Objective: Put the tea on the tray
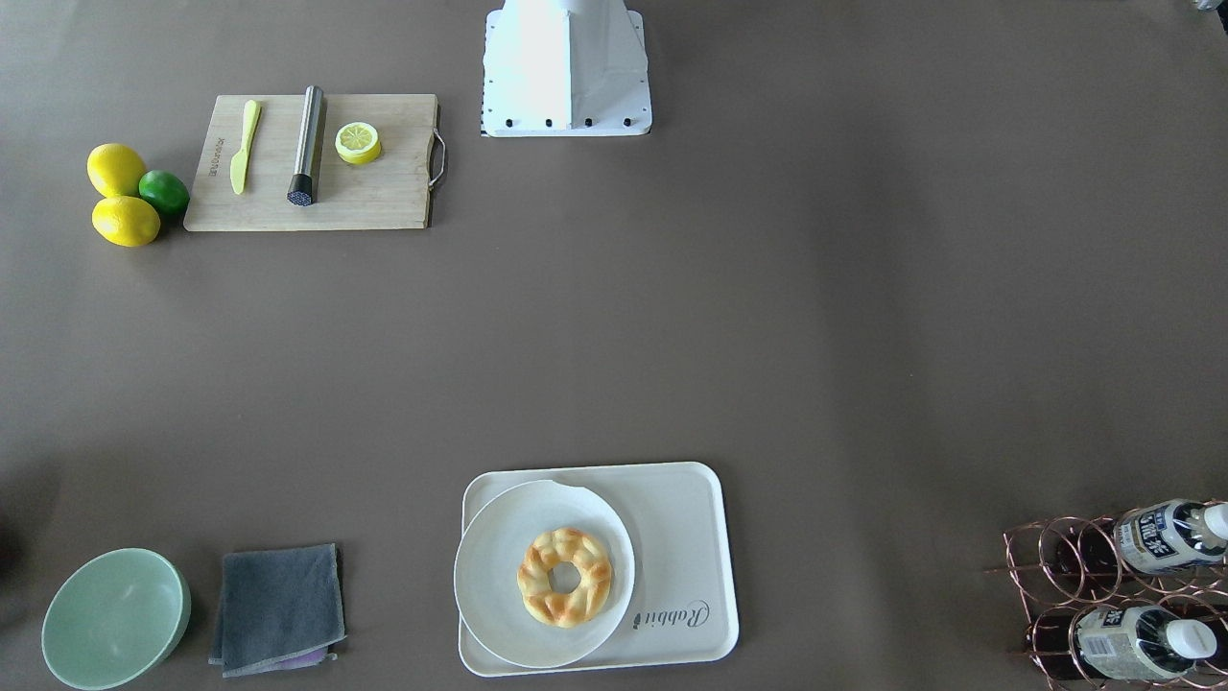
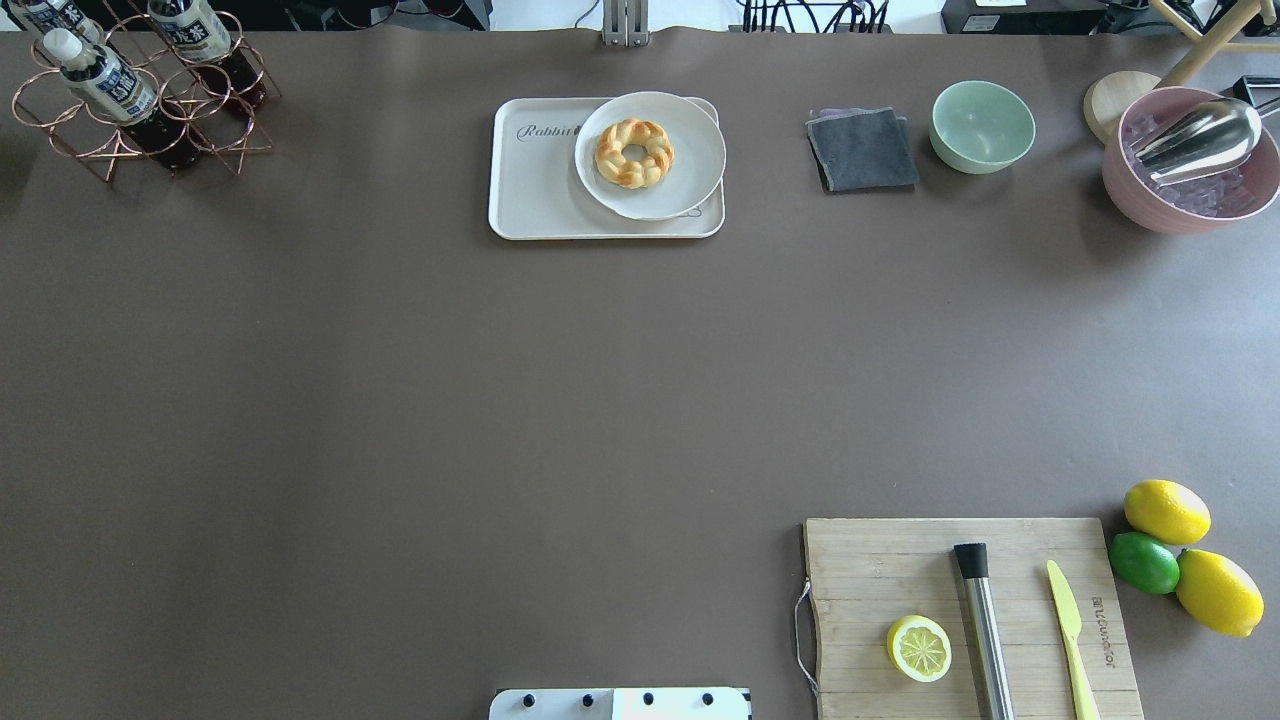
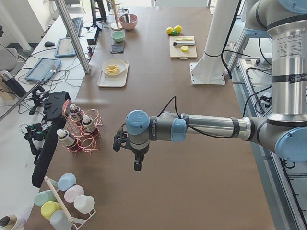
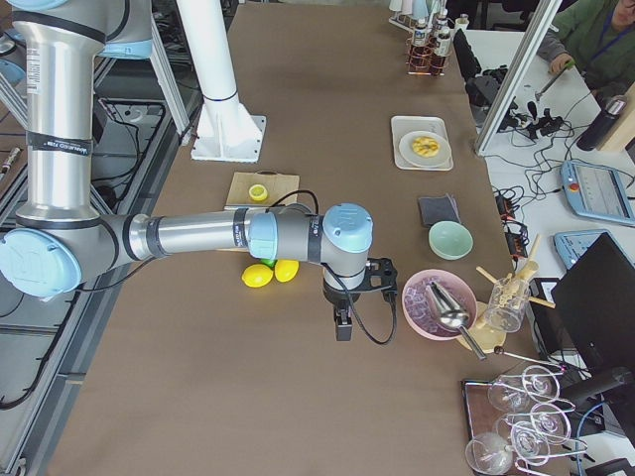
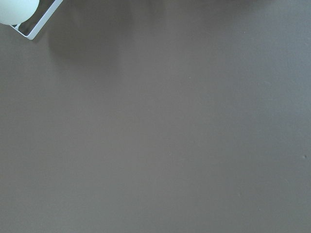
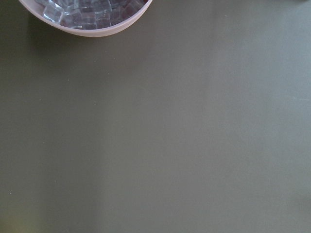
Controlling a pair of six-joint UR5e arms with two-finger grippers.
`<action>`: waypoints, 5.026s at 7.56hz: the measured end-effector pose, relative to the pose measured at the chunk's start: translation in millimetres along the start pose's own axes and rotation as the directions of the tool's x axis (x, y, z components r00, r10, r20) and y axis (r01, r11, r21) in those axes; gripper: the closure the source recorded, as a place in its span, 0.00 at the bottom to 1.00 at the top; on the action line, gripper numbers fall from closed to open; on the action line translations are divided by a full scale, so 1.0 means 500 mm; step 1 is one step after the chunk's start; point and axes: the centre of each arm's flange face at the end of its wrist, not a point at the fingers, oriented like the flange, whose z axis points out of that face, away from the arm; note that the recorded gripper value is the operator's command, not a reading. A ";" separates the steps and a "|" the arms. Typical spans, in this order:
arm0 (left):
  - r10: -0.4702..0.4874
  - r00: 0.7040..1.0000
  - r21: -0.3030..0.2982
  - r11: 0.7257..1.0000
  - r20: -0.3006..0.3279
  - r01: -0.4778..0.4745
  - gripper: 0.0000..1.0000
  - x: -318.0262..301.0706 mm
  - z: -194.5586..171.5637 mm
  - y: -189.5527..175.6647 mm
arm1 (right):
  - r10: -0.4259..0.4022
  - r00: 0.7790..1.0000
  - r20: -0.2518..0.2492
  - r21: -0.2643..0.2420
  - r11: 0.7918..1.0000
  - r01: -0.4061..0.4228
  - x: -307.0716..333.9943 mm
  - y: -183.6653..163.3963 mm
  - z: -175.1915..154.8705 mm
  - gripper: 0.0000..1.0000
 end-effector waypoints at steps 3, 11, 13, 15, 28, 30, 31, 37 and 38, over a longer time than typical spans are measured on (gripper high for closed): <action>0.057 0.998 -0.005 0.998 0.003 -0.057 0.00 0.000 0.009 -0.021 | -0.059 0.998 -0.028 0.013 0.998 0.059 0.034 0.002 0.028 0.00; 0.106 0.991 0.266 0.961 -0.082 -0.081 0.02 0.109 -0.136 -0.136 | -0.269 0.963 -0.006 0.190 0.945 0.266 0.014 -0.047 -0.068 0.00; 0.142 0.984 0.335 0.937 -0.105 -0.100 0.00 0.157 -0.132 -0.185 | -0.321 0.947 -0.019 0.233 0.920 0.317 -0.026 -0.100 -0.089 0.00; 0.169 0.978 0.337 0.934 -0.121 -0.120 0.00 0.204 -0.105 -0.250 | -0.254 0.967 0.014 0.244 0.939 0.243 -0.081 -0.147 -0.095 0.00; 0.049 0.999 0.605 0.796 -0.025 -0.024 0.59 0.337 0.139 -0.493 | -0.201 0.975 0.096 0.252 0.952 0.172 -0.265 -0.222 -0.040 0.00; 0.050 0.998 0.607 0.794 -0.029 -0.022 1.00 0.337 0.139 -0.492 | -0.202 0.975 0.096 0.252 0.952 0.172 -0.265 -0.223 -0.040 0.00; 0.047 0.998 0.610 0.793 -0.035 -0.016 1.00 0.337 0.137 -0.491 | -0.203 0.974 0.097 0.252 0.952 0.173 -0.266 -0.223 -0.041 0.00; 0.048 0.997 0.705 0.709 -0.065 0.012 1.00 0.341 -0.075 -0.492 | -0.202 0.974 0.098 0.252 0.952 0.172 -0.265 -0.222 -0.041 0.00; 0.068 0.995 0.712 0.702 -0.079 0.008 1.00 0.354 -0.129 -0.482 | -0.202 0.974 0.098 0.252 0.952 0.172 -0.265 -0.222 -0.041 0.00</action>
